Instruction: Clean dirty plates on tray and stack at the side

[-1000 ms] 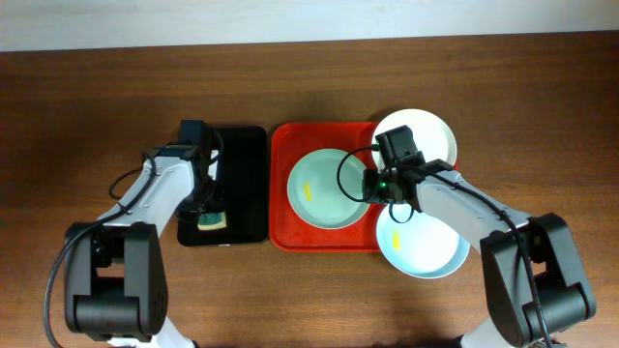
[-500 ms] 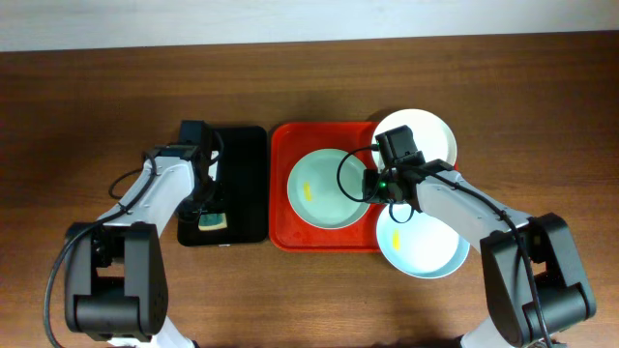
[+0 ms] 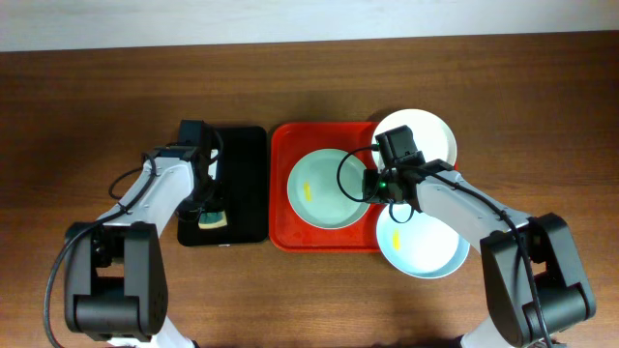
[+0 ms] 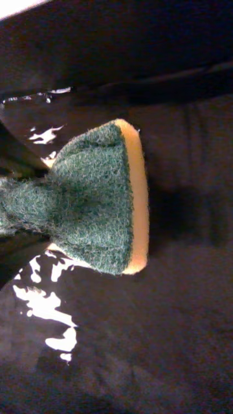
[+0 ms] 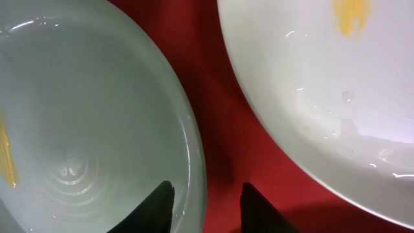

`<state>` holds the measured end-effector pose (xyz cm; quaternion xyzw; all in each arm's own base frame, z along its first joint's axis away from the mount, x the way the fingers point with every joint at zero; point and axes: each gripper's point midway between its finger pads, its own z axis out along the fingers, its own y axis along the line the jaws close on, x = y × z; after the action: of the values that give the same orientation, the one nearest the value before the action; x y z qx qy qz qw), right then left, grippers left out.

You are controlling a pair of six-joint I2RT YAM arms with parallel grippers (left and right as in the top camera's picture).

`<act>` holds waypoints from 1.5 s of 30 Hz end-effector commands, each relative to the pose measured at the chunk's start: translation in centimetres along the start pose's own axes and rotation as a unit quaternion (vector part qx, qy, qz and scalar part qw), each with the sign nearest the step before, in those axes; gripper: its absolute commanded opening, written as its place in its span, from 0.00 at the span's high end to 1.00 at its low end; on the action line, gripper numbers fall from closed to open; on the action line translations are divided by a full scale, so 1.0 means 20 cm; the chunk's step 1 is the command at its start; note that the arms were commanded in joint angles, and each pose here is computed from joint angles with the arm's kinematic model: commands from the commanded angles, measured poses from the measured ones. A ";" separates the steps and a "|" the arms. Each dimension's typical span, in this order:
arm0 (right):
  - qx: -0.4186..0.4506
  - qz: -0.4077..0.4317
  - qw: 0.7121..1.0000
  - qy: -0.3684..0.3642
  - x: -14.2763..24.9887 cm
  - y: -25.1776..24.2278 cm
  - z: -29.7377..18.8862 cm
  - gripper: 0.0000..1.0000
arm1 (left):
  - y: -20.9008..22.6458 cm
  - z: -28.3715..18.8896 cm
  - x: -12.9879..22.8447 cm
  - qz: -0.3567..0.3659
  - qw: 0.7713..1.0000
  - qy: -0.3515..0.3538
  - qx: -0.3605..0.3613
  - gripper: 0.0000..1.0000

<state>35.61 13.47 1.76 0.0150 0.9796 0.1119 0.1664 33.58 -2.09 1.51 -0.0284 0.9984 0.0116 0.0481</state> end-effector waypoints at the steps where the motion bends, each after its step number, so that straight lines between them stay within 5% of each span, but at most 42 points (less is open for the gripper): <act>1: 0.002 0.002 1.000 -0.010 -0.04 0.01 -0.01 0.65 | -0.03 0.03 0.01 -0.002 1.000 0.007 0.020 0.73; 7: 0.002 0.002 1.000 -0.010 -0.04 0.01 -0.01 0.65 | -0.02 0.09 0.06 -0.002 1.000 0.013 0.017 0.75; 12: 0.002 0.002 1.000 -0.010 -0.04 0.00 -0.01 0.65 | -0.02 0.10 0.07 -0.002 1.000 0.013 0.017 1.00; 20: 0.001 0.002 1.000 -0.010 -0.04 0.01 -0.01 0.65 | -0.03 -0.23 -0.13 0.002 0.999 -0.040 0.024 1.00; 21: 0.002 0.002 1.000 -0.010 -0.04 0.00 -0.01 0.68 | -0.04 -0.30 -0.16 0.006 0.998 -0.061 0.026 1.00; 24: 0.001 0.002 1.000 -0.010 -0.04 0.01 -0.01 0.96 | -0.02 -0.50 -0.22 0.009 0.992 -0.126 0.006 1.00; 32: 0.001 0.002 1.000 -0.010 -0.04 0.01 -0.01 0.96 | -0.03 -0.78 -0.24 0.019 0.977 -0.214 -0.015 1.00; 45: 0.001 0.002 1.000 -0.010 -0.04 0.01 -0.01 0.96 | -0.12 -0.64 -0.24 0.037 0.982 -0.184 0.010 1.00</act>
<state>35.62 13.47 1.76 0.0153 0.9795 0.1121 0.1665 36.79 -3.73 16.09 -0.0023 0.9693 0.0216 0.2451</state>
